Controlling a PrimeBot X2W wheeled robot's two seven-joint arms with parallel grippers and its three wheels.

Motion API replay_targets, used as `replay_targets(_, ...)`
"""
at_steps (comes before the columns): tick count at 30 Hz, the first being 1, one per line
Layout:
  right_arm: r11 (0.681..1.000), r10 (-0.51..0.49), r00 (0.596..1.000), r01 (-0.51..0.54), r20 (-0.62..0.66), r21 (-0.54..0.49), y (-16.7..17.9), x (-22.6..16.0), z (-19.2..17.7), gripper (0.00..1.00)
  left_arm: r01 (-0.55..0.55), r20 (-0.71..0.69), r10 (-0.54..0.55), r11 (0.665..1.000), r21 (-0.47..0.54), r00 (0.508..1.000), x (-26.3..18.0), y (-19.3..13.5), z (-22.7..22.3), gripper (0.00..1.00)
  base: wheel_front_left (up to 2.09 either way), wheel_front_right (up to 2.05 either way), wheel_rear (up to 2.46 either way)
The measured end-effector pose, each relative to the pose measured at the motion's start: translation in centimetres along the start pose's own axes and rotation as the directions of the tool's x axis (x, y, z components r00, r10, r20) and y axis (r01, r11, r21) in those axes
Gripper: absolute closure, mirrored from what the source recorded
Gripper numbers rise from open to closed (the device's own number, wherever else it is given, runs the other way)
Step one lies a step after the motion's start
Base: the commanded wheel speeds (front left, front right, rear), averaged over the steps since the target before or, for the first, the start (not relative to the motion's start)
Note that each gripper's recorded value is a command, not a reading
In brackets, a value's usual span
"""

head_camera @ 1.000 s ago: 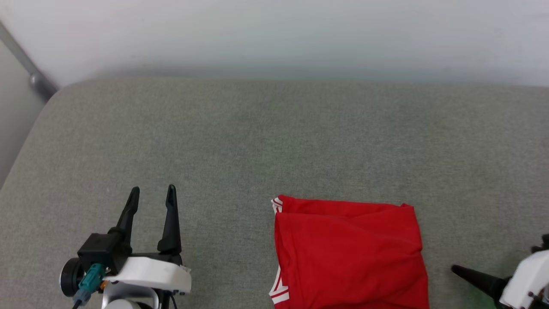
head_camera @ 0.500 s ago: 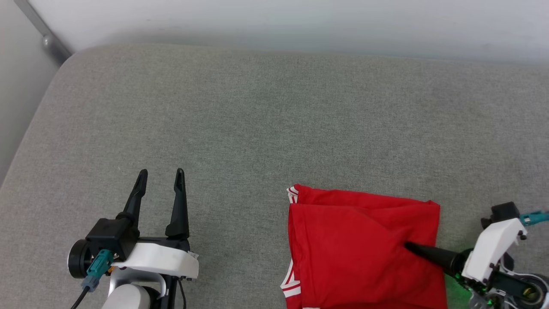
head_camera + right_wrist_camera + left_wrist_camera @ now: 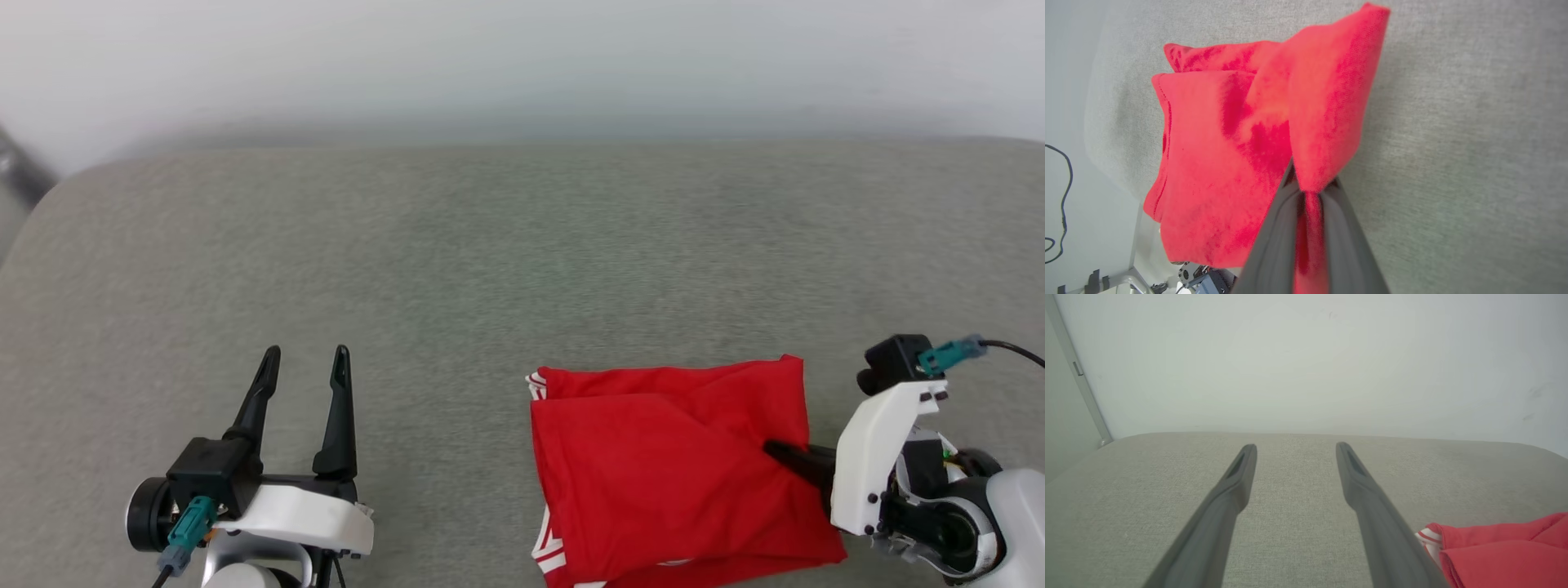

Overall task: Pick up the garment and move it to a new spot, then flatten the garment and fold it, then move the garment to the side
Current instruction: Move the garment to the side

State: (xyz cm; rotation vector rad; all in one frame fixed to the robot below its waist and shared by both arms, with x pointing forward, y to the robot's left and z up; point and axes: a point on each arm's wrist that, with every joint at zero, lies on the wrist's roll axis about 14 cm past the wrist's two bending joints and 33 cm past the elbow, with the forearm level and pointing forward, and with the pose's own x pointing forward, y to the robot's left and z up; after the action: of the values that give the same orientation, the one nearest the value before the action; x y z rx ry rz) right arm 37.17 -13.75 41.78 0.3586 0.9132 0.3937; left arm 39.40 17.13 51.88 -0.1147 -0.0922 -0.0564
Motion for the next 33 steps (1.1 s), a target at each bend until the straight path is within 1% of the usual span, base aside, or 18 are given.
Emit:
replay_targets(3,0.990,-0.101,0.994,0.103,0.033,-0.092,-2.0,-1.8,0.3,1.00,0.056,0.000,-0.056,0.998,-0.011,0.998,0.5,-1.9,-0.1,0.00,0.00,0.00,0.00)
replay_targets(6,0.969,-0.204,0.976,0.212,0.072,-0.129,-4.7,-4.0,0.7,1.00,0.124,0.015,-0.124,0.992,-0.024,0.992,1.5,-4.2,0.1,0.00,0.00,0.00,0.00)
replay_targets(10,0.934,-0.316,0.937,0.334,0.147,-0.127,-7.9,-6.8,2.0,1.00,0.231,0.036,-0.229,0.972,-0.046,0.973,3.3,-8.0,0.3,0.00,0.00,0.00,0.00)
replay_targets(13,0.898,-0.400,0.898,0.424,0.182,-0.119,-10.7,-8.4,3.2,1.00,0.311,0.053,-0.309,0.950,-0.042,0.950,5.4,-10.5,0.4,0.00,0.00,0.00,0.00)
replay_targets(15,0.870,-0.459,0.868,0.483,0.192,-0.103,-12.9,-9.1,3.9,1.00,0.370,0.057,-0.368,0.928,-0.043,0.928,6.9,-12.3,0.0,0.00,0.00,0.00,0.00)
replay_targets(16,0.850,-0.495,0.848,0.518,0.190,-0.099,-14.3,-9.7,4.1,1.00,0.396,0.061,-0.394,0.917,-0.045,0.917,7.6,-13.2,-0.2,0.00,0.00,0.00,0.00)
replay_targets(20,0.744,-0.638,0.737,0.665,0.221,-0.068,-20.2,-12.5,6.5,1.00,0.493,0.081,-0.488,0.869,-0.052,0.869,10.6,-16.3,-1.4,0.00,0.00,0.00,0.00)
replay_targets(22,0.697,-0.686,0.689,0.715,0.234,-0.060,-22.4,-13.2,7.6,1.00,0.522,0.069,-0.518,0.850,-0.067,0.852,11.6,-17.4,-2.8,0.00,0.00,0.00,0.00)
replay_targets(25,0.614,-0.755,0.603,0.788,0.257,-0.042,-25.6,-14.7,9.3,1.00,0.560,0.063,-0.556,0.824,-0.089,0.829,13.0,-18.7,-4.8,0.00,0.00,0.00,0.00)
replay_targets(27,0.562,-0.792,0.549,0.826,0.268,-0.032,-27.5,-15.6,10.1,1.00,0.574,0.065,-0.570,0.812,-0.103,0.819,13.8,-19.3,-6.0,0.00,0.00,0.00,0.00)
replay_targets(30,0.507,-0.828,0.497,0.861,0.260,-0.033,-29.7,-15.6,10.3,1.00,0.586,0.052,-0.584,0.800,-0.131,0.810,14.4,-19.7,-8.1,0.00,0.00,0.00,0.00)
replay_targets(31,0.495,-0.837,0.487,0.868,0.250,-0.035,-30.2,-15.4,10.2,1.00,0.587,0.049,-0.587,0.798,-0.137,0.808,14.6,-19.7,-8.7,0.00,0.00,0.00,0.00)
replay_targets(33,0.490,-0.839,0.480,0.871,0.257,-0.027,-30.9,-14.5,10.1,1.00,0.590,0.041,-0.591,0.794,-0.148,0.805,14.8,-19.8,-9.7,0.00,0.00,0.00,0.00)
